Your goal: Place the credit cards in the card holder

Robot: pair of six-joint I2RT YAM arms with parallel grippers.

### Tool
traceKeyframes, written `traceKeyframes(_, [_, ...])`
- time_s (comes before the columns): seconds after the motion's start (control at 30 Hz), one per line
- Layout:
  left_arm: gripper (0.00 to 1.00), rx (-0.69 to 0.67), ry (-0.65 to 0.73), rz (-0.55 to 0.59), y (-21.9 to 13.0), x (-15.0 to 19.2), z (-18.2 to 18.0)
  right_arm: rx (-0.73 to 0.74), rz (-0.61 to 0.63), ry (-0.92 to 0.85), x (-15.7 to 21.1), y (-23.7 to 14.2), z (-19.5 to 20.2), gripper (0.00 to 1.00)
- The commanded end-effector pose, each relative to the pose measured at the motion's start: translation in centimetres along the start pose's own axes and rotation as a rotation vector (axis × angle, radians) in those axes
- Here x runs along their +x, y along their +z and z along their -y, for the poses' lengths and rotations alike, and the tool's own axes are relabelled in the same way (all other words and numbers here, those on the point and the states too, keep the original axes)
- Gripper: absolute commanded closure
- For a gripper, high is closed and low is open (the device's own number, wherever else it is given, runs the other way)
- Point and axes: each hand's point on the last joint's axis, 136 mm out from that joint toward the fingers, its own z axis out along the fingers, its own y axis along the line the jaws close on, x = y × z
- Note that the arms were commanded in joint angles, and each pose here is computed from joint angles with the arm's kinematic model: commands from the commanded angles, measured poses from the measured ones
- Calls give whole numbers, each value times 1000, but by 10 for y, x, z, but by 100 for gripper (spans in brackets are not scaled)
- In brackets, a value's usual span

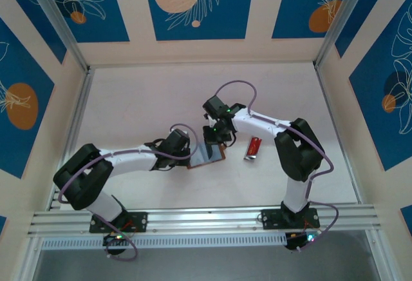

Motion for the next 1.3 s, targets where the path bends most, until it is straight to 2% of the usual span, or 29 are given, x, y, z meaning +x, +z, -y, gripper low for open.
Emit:
traceKeyframes(0.0, [89,-27,-12,-33,-2,9,-10,-96,32,7,-3,-10,-14,100])
traceKeyframes(0.3, [87,7,-5,57,-44,-25,8,-136,49,25,-8,-11,-11,100])
traceKeyframes(0.6, [89,26,6,1,-18,-36,26,-206,67,43,-14,-11,-12,100])
traceKeyframes(1.27, [91,-114,3,-102,10,16,-20,-345,138,97,-24,-6,-8,100])
